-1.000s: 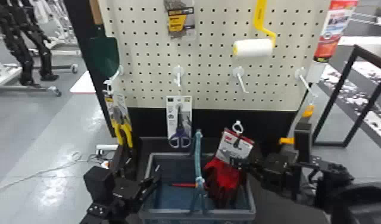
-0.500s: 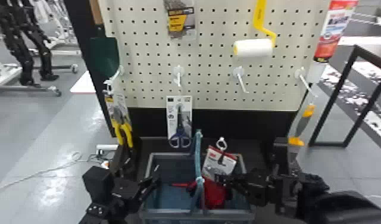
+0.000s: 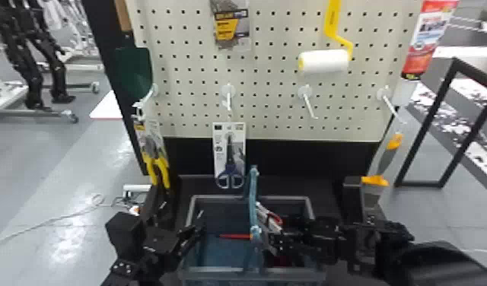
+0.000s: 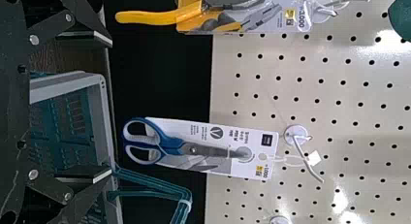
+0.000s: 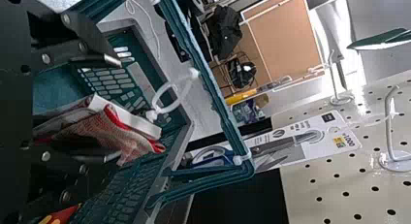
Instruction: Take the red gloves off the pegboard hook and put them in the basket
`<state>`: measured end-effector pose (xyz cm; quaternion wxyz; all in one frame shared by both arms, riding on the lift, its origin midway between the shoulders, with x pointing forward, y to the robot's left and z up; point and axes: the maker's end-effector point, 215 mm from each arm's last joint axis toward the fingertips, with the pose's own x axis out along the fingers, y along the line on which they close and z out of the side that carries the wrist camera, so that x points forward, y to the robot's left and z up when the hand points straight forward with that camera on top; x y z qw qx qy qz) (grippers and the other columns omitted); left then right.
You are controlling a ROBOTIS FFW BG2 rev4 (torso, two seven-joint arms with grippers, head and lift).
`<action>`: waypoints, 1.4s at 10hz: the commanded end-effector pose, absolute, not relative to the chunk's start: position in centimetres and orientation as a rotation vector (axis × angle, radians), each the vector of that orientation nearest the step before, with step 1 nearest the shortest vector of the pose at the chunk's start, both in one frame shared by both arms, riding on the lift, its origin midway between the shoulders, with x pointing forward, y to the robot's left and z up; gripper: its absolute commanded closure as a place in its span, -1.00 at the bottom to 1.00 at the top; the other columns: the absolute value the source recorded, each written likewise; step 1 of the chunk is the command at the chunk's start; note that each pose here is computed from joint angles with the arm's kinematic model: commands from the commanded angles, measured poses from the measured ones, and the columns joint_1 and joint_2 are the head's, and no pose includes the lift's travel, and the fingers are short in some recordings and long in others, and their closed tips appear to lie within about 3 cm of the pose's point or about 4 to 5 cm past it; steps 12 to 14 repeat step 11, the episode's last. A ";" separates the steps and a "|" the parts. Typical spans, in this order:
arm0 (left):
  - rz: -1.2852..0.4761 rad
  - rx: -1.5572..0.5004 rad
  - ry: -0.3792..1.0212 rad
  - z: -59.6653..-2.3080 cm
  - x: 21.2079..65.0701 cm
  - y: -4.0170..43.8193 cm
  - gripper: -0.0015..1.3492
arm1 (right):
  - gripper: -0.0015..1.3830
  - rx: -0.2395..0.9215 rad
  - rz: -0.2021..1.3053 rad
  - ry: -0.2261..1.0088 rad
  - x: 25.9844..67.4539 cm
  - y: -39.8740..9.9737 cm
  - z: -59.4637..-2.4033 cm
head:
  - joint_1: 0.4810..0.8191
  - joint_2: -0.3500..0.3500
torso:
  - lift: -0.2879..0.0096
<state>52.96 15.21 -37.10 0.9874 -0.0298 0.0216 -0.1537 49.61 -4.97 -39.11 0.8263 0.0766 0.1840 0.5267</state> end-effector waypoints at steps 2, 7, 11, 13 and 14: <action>-0.307 -0.062 0.045 -37.2 52.9 15.2 -0.47 | -0.64 0.169 1.120 0.388 49.5 -4.8 -39.2 | -0.60 0.00 | 0.26; -0.307 -0.063 0.046 -37.2 52.9 15.2 -0.47 | -0.64 0.173 1.121 0.380 49.6 -4.7 -39.0 | -0.60 0.00 | 0.26; -0.309 -0.063 0.048 -37.3 52.8 15.1 -0.47 | -0.64 0.171 1.119 0.376 49.7 -4.7 -38.9 | -0.60 0.00 | 0.26; -0.309 -0.063 0.048 -37.3 52.8 15.1 -0.47 | -0.64 0.171 1.119 0.376 49.7 -4.7 -38.9 | -0.60 0.00 | 0.26; -0.309 -0.063 0.048 -37.3 52.8 15.1 -0.47 | -0.64 0.171 1.119 0.376 49.7 -4.7 -38.9 | -0.60 0.00 | 0.26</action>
